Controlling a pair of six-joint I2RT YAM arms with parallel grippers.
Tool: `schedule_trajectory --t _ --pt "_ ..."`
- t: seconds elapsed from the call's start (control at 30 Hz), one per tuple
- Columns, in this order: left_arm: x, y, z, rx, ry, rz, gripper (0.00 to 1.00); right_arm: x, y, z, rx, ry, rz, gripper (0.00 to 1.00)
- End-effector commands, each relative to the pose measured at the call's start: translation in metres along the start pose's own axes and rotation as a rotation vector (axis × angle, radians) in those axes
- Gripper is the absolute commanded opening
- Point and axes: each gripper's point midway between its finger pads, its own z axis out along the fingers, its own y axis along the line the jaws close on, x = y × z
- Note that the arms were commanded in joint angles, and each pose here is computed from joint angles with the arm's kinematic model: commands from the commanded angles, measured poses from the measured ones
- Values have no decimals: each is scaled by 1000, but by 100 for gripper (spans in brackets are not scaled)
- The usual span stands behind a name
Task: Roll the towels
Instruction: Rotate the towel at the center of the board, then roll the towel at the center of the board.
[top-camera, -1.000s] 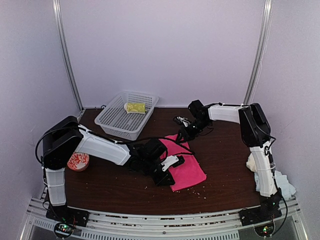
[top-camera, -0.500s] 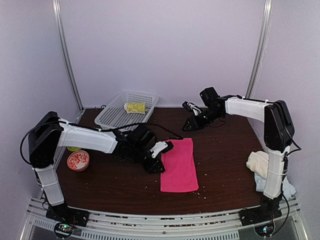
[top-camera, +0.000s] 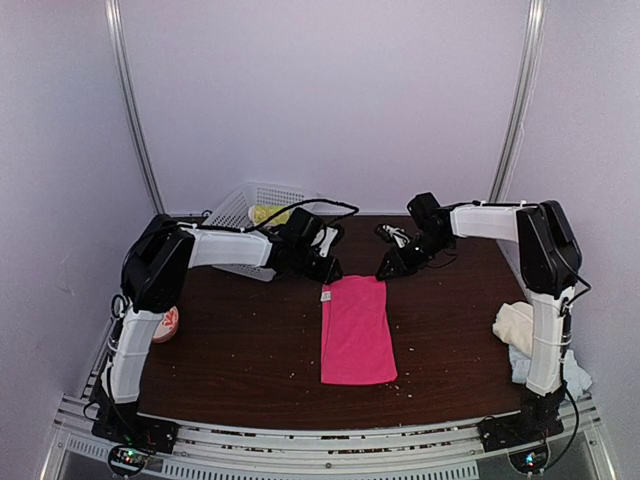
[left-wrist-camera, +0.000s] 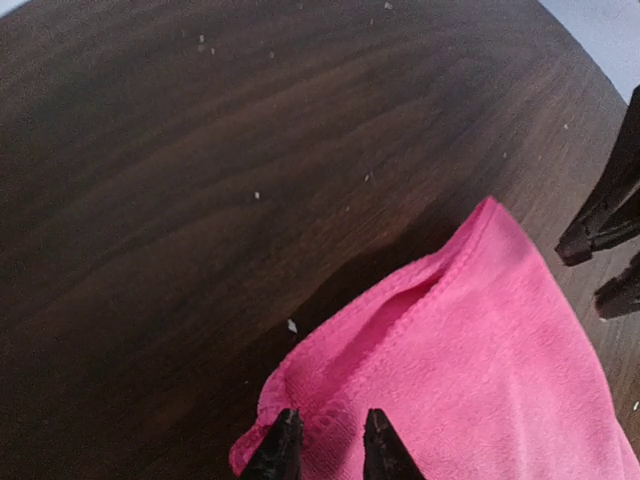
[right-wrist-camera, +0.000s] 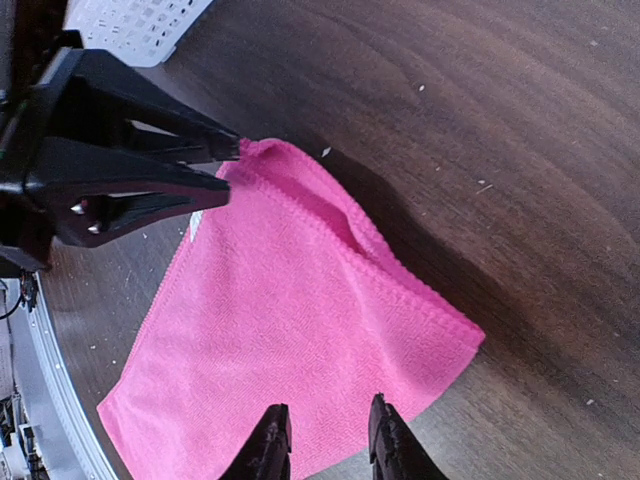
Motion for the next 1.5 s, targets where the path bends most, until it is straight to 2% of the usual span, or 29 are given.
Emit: schedule_trajectory --t 0.0,0.13,0.23,0.37,0.5,0.67,0.77,0.87,1.0,1.07,1.1,1.13,1.17,1.2,1.27,1.33,1.4,1.47 --pt "14 -9 10 73 24 -27 21 12 13 14 -87 55 -14 27" --pt "38 -6 10 73 61 -22 21 21 10 26 -96 77 -14 29" --pt "58 25 4 -98 110 -77 18 22 -11 38 -20 103 7 28" --pt "62 47 -19 -206 77 -132 18 19 -33 42 80 91 39 29" --pt "56 39 -24 -159 60 -112 19 6 -5 33 -45 57 3 30" --pt "20 19 -43 -92 -36 -44 25 -21 38 -10 -147 -15 -104 33" --pt "-2 2 -74 -77 -95 38 27 -31 52 -50 -108 -83 -172 34" --pt "-16 -29 -113 -56 -157 194 30 -40 56 -98 -8 -175 -231 35" --pt "7 -77 -146 -37 -162 437 38 -43 41 -153 173 -316 -255 37" --pt "25 -104 -154 -18 -143 571 48 -47 31 -182 295 -430 -247 48" --pt "36 -119 -156 -5 -129 645 50 -45 20 -193 367 -482 -228 60" --pt "48 -132 -155 8 -103 708 50 -43 9 -200 413 -529 -202 88" --pt "62 -142 -153 25 -70 762 50 -43 -3 -206 453 -580 -158 99" --pt "74 -155 -151 52 -48 811 50 -34 -11 -201 442 -562 -135 100" --pt "95 -175 -145 110 2 876 50 -13 -14 -174 335 -445 -153 100" --pt "114 -192 -138 171 49 912 50 1 -13 -153 266 -361 -174 93" --pt "133 -204 -128 223 102 929 48 13 -11 -142 227 -356 -202 87" --pt "149 -210 -116 248 148 931 46 20 -8 -139 221 -402 -225 85"
